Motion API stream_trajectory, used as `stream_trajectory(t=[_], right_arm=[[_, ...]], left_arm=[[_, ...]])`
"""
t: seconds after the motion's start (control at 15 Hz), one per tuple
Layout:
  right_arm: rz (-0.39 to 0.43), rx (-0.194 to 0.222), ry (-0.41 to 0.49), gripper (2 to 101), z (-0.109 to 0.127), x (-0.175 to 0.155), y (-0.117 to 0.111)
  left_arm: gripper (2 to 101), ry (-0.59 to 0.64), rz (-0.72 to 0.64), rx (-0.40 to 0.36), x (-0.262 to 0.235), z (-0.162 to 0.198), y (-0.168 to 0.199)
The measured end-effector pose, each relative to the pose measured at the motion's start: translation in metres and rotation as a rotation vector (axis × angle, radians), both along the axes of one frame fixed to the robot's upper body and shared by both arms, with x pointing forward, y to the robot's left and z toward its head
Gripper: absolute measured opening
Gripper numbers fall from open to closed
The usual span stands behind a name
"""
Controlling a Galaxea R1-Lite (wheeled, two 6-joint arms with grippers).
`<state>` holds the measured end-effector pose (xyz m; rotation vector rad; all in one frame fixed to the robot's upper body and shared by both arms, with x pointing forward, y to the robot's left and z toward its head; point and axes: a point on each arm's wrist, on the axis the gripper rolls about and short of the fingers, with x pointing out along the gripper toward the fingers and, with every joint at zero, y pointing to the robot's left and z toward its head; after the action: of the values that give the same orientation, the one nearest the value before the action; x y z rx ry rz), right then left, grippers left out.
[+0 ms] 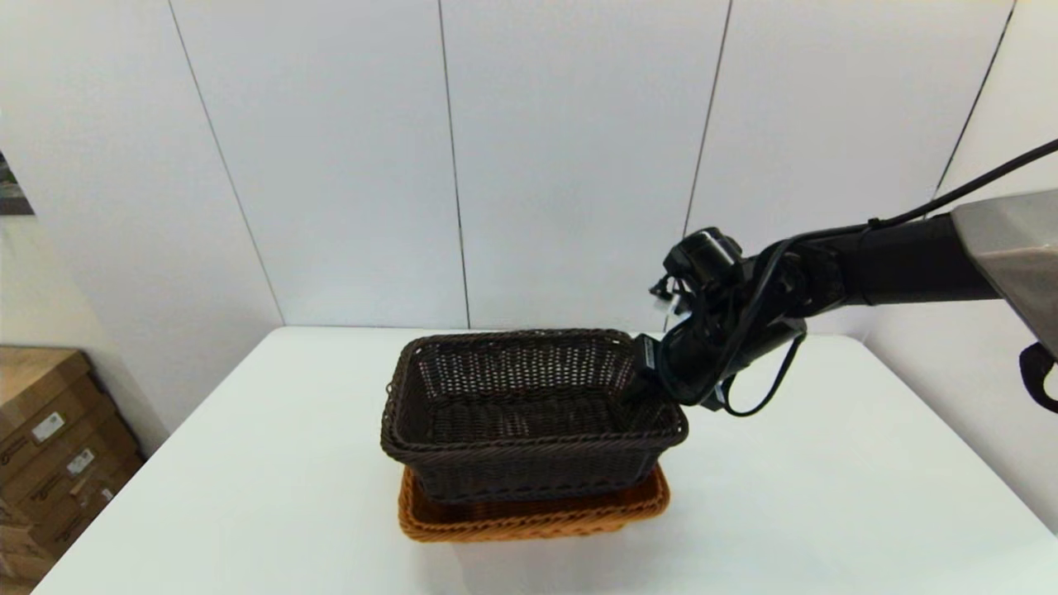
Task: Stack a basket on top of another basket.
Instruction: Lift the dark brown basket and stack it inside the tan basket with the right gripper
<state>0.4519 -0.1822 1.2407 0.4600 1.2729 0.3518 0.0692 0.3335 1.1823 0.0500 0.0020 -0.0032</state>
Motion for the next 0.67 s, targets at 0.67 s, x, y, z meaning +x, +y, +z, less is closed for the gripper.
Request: stream_trajectory(t=[0.67], right_arm=[[0.000,-0.003,-0.013,15.3,-0.0085,0.0000,0.0001]], left_arm=[[97.8,0.000,-0.001,0.000,0.0000,0.0000,0.0000]])
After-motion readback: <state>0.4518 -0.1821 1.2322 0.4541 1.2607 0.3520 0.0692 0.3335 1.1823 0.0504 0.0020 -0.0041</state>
